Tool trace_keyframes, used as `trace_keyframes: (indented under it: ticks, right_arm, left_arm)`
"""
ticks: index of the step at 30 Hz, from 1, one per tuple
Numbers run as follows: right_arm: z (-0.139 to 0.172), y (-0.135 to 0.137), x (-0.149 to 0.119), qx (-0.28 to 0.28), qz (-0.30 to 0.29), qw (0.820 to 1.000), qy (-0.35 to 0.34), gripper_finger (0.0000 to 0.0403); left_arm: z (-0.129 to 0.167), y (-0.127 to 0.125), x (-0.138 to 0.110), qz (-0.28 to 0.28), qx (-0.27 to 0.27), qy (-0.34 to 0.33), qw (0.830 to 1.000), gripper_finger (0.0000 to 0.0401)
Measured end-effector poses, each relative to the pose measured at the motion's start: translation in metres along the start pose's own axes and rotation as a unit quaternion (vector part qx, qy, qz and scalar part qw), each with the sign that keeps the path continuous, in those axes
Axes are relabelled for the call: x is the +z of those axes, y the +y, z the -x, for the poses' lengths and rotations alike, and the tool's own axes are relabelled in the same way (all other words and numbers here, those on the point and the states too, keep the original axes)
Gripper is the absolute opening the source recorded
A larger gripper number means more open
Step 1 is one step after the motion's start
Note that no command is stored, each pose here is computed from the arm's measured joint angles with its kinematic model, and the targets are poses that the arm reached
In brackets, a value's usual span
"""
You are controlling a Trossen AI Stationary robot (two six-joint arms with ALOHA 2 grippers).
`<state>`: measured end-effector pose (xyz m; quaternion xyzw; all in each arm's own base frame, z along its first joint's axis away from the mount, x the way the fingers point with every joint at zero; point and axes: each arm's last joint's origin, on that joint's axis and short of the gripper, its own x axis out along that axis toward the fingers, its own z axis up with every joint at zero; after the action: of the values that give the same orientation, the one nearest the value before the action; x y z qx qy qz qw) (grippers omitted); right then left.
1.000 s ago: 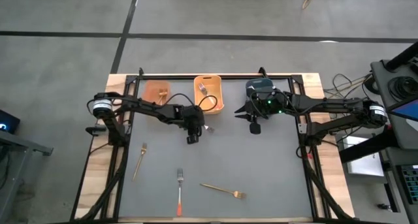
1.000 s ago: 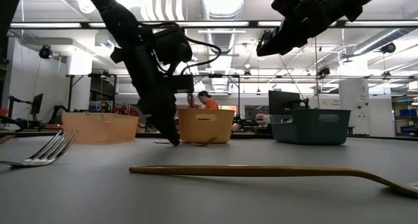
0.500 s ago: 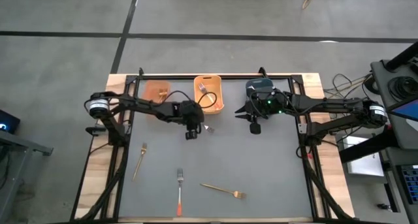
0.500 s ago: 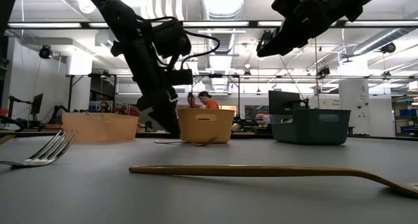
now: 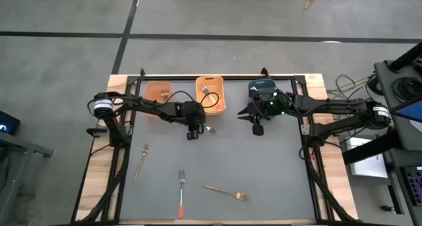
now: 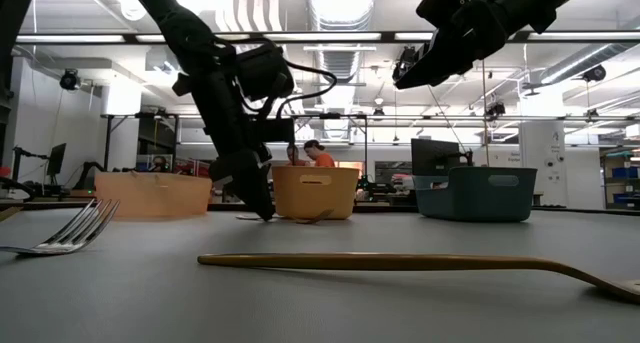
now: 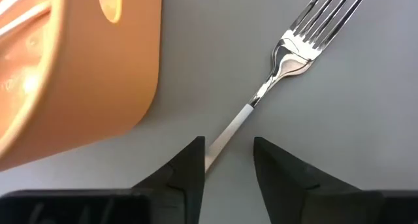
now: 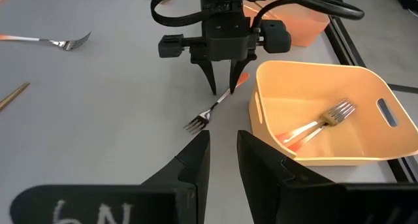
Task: Sort silverware by color (type)
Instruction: Put the orange fork into the yellow bin
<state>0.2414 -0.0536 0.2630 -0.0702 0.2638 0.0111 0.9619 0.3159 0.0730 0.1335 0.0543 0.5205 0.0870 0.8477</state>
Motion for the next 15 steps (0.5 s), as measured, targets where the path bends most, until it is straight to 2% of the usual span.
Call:
trace_keyframes:
  ticks: [7, 15]
  right_arm:
    - [0.0, 0.0, 0.0, 0.0, 0.0, 1.0, 0.0, 0.0068]
    - [0.0, 0.0, -0.0001, 0.0, 0.0, 1.0, 0.0, 0.0068]
  left_arm:
    - [-0.0002, 0.0001, -0.0003, 0.001, 0.0, 0.001, 1.0, 0.0149]
    - [-0.0001, -0.0037, -0.0009, 0.033, -0.049, -0.002, 0.998, 0.0137]
